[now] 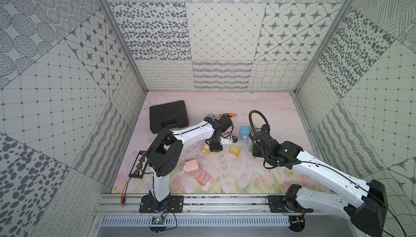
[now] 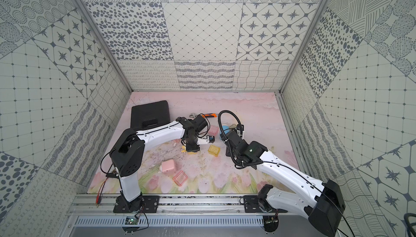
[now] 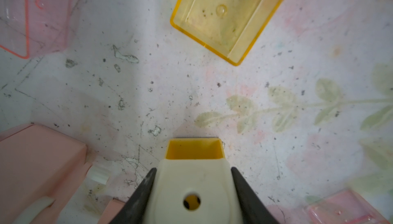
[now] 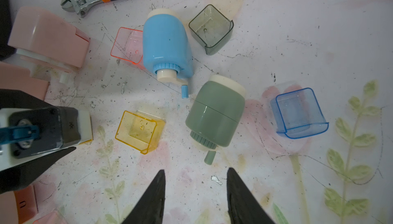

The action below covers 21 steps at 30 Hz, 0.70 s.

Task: Put the tray back into the pencil sharpener
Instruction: Place the pencil sharpener at the center of the board.

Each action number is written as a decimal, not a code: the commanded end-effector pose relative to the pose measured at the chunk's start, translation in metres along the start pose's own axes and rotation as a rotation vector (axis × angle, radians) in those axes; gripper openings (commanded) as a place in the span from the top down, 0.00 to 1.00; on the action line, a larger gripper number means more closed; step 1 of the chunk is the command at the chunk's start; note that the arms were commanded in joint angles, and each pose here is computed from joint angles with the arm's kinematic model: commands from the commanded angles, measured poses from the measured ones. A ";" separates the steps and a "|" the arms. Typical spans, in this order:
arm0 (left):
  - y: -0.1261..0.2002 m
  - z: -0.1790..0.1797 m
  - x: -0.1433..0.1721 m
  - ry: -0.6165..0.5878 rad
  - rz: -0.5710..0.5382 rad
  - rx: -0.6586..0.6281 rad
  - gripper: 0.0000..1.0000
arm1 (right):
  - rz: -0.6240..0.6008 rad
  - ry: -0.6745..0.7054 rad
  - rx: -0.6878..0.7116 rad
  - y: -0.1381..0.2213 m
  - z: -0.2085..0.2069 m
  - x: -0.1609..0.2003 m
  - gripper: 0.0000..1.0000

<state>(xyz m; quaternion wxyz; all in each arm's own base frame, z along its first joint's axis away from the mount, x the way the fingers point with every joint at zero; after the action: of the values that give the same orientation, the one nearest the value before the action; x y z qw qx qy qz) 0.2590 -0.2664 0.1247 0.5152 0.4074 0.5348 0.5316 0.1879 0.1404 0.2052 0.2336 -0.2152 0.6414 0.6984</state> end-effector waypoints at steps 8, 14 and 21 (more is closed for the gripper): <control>0.019 0.004 0.009 0.063 -0.111 -0.001 0.20 | -0.052 0.024 -0.028 0.012 0.006 -0.016 0.49; 0.034 0.008 0.025 0.122 -0.249 0.020 0.11 | -0.036 0.036 -0.059 0.012 0.013 -0.018 0.49; 0.035 0.014 0.041 0.135 -0.356 0.044 0.15 | 0.054 0.003 -0.156 -0.006 0.044 -0.019 0.49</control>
<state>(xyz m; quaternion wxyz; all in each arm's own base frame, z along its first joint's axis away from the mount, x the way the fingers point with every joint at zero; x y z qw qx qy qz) 0.2612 -0.2164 0.1493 0.5223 0.3092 0.6128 0.5061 0.2002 0.1660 0.2140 0.1995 -0.2243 0.6201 0.7248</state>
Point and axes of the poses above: each gripper's point midway between its finger pads, its own y axis back along the fingers, its own z axis along the line the jaws close on, x = y × z, the point moved 7 cm from there along y, back along the fingers, and after that the axes turned 5 degrees about y, right-handed, at the moved point
